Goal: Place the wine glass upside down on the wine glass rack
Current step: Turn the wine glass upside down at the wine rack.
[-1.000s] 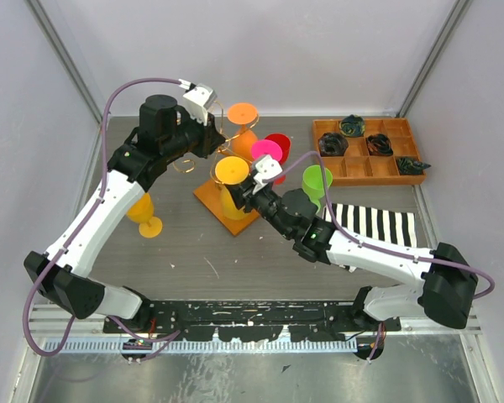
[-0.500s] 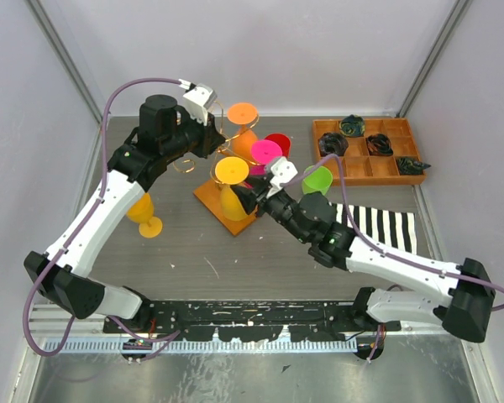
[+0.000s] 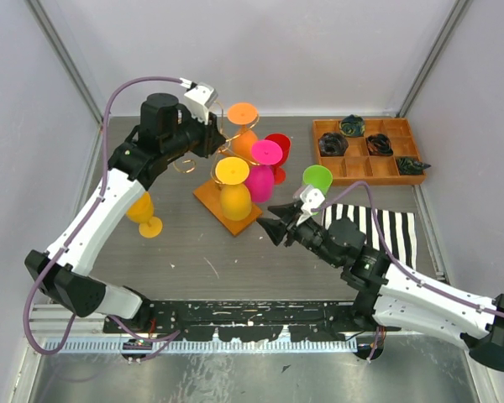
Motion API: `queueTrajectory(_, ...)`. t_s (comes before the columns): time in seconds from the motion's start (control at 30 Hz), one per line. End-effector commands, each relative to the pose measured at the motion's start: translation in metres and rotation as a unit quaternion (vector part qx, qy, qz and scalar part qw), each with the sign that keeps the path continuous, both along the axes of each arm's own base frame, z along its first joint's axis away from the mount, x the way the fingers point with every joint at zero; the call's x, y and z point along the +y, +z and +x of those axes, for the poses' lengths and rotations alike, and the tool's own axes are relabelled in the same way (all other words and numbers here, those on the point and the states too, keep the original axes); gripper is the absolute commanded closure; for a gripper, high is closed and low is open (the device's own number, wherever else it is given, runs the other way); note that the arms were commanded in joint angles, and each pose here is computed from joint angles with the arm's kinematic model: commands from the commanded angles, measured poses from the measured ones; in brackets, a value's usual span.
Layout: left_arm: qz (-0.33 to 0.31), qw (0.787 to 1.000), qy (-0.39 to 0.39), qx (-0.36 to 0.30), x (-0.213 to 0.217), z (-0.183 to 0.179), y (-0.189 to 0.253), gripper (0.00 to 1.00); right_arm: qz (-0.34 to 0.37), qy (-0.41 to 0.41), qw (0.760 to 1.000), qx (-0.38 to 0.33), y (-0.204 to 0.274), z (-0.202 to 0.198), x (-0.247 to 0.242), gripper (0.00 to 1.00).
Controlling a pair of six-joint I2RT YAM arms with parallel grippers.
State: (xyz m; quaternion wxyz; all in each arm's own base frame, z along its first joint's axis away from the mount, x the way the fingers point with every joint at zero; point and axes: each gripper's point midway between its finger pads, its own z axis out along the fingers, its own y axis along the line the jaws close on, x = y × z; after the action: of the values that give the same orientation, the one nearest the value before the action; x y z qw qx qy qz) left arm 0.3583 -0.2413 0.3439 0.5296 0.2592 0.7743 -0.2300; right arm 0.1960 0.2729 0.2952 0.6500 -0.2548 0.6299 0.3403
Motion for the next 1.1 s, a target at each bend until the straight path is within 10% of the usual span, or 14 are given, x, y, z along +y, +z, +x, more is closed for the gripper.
queueTrajectory(0.0, -0.015, 1.000, -0.025, 0.009, -0.017, -0.008, 0.016, 0.67, 0.002, 0.009, 0.998, 0.057, -0.029, -0.018, -0.014, 0.50)
queueTrajectory(1.07, 0.041, 0.998, 0.036, -0.018, 0.021, -0.015, 0.032, 0.32, -0.001, -0.023, 0.995, 0.100, -0.066, -0.032, -0.053, 0.49)
